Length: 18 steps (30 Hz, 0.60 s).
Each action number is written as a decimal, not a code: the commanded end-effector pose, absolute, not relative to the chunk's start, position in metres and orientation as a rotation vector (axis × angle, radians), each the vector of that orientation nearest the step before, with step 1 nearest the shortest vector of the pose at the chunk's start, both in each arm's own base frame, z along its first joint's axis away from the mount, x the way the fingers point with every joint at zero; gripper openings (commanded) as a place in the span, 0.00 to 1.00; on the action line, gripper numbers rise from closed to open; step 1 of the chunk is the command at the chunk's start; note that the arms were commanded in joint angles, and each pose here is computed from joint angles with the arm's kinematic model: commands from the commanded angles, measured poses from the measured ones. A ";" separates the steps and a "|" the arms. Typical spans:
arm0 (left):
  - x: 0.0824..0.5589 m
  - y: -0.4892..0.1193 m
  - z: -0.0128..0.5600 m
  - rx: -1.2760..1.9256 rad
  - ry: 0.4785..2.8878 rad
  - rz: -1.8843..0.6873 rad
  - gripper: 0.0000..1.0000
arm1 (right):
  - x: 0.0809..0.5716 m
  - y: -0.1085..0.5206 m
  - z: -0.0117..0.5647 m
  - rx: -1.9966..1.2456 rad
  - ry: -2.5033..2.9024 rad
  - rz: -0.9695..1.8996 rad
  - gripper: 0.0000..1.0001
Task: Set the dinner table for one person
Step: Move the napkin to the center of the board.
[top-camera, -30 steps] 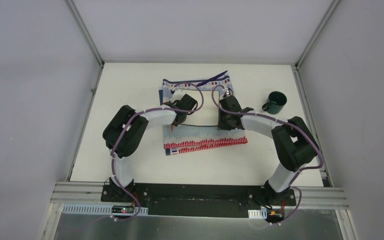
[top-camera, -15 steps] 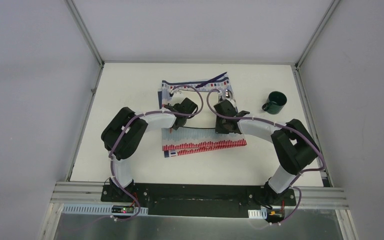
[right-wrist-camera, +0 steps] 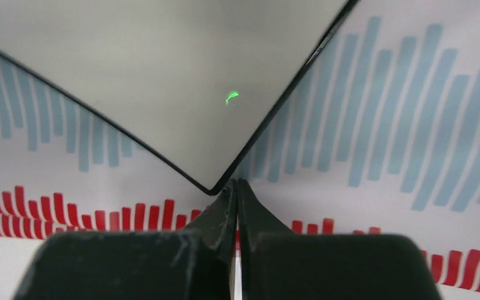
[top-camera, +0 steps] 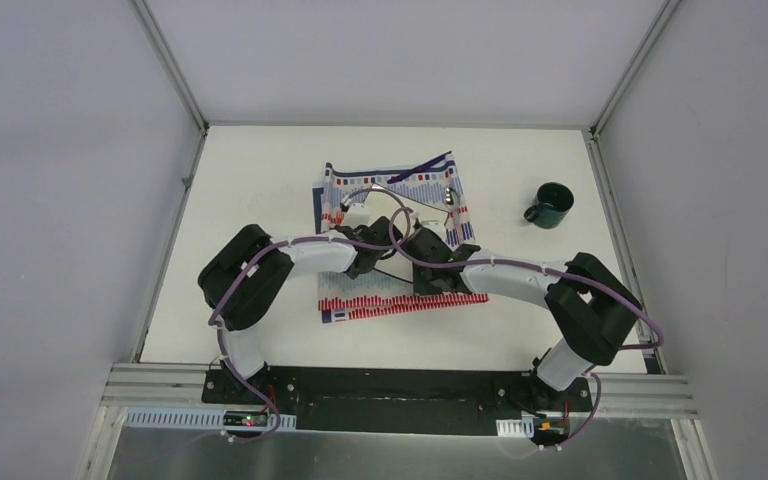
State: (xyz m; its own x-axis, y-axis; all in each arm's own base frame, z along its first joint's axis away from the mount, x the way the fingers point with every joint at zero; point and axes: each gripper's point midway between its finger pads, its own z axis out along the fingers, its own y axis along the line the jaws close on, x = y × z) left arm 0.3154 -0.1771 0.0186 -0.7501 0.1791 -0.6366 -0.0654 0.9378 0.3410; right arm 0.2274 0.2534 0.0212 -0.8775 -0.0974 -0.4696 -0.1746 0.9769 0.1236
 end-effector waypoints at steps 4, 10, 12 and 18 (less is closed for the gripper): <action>0.241 -0.184 -0.003 0.195 2.629 0.369 0.00 | 0.163 0.278 0.012 -0.297 2.807 0.373 0.00; 0.236 -0.184 0.004 0.200 2.616 0.378 0.00 | 0.159 0.288 0.018 -0.314 2.798 0.410 0.00; 0.234 -0.184 0.005 0.200 2.613 0.379 0.00 | 0.157 0.293 0.017 -0.332 2.800 0.416 0.00; 0.233 -0.184 0.009 0.200 2.603 0.378 0.00 | 0.153 0.307 0.018 -0.366 2.796 0.434 0.00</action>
State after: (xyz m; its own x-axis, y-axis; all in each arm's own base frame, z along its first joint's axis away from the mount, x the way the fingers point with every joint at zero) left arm 0.2636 -0.1799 0.0177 -0.8219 0.1748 -0.5422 -0.0032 0.9503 0.3113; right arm 0.1831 0.2856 0.0214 -0.9091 -0.1316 -0.3953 -0.2271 0.9520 0.2054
